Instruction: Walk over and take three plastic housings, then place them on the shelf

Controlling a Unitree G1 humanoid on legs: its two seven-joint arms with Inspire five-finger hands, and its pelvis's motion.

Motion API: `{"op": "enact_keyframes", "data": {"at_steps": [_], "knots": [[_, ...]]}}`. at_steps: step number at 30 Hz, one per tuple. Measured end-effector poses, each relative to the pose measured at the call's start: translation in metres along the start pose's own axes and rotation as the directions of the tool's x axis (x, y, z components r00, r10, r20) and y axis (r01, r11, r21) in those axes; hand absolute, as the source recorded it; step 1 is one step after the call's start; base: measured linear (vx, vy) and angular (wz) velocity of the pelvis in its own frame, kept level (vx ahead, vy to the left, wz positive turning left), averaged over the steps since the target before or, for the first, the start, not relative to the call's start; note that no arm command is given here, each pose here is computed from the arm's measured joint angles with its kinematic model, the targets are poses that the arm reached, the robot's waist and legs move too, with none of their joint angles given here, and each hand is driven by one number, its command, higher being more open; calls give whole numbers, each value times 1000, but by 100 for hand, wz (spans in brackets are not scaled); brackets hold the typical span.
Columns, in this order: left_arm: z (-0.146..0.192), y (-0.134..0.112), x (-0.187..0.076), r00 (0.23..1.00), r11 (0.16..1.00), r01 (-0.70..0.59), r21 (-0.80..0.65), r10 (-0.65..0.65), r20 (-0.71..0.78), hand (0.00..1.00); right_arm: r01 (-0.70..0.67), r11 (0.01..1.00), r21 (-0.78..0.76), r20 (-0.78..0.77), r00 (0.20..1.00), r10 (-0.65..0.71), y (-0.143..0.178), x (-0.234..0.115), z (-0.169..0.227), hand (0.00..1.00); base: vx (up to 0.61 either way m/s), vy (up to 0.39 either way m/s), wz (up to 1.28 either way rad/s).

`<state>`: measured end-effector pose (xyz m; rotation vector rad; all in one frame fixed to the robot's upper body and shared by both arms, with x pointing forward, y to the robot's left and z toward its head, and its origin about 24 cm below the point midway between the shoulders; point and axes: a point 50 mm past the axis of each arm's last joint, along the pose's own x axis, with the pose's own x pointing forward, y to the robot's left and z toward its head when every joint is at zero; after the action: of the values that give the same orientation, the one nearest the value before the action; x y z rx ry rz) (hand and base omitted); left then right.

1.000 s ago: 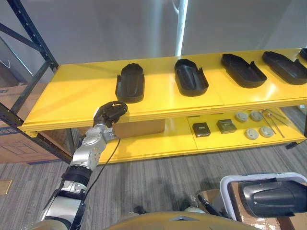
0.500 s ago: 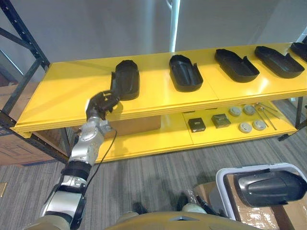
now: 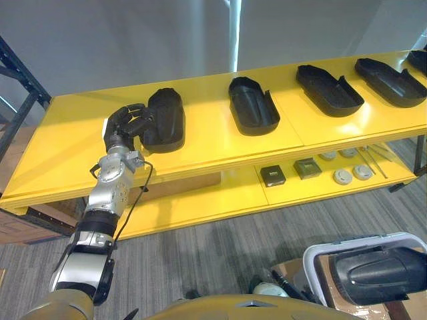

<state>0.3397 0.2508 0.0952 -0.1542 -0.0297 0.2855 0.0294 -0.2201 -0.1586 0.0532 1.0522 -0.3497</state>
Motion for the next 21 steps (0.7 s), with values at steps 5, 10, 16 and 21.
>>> {"op": "enact_keyframes", "data": {"at_steps": [5, 10, 16, 21], "knots": [[3, -6, 3, 999, 999, 33, -10, -33, -19, 0, 1, 1000, -6, 5, 1000, -1, -1, 0, 1, 100, 22, 9, -10], [-9, 0, 3, 996, 999, 29, -22, -30, -85, 0, 5, 1000, -10, 10, 1000, -5, -4, 0, 3, 100, -75, 12, -3], [-12, 3, 3, 995, 1000, 13, -20, -15, -98, 0, 3, 1000, -14, 4, 1000, -3, -3, 0, 1, 100, -76, 17, 6], [7, 3, 4, 997, 999, -51, -10, 52, 59, 100, 3, 1000, -14, 5, 1000, -3, -3, 0, 1, 100, 37, 17, 2]]}}
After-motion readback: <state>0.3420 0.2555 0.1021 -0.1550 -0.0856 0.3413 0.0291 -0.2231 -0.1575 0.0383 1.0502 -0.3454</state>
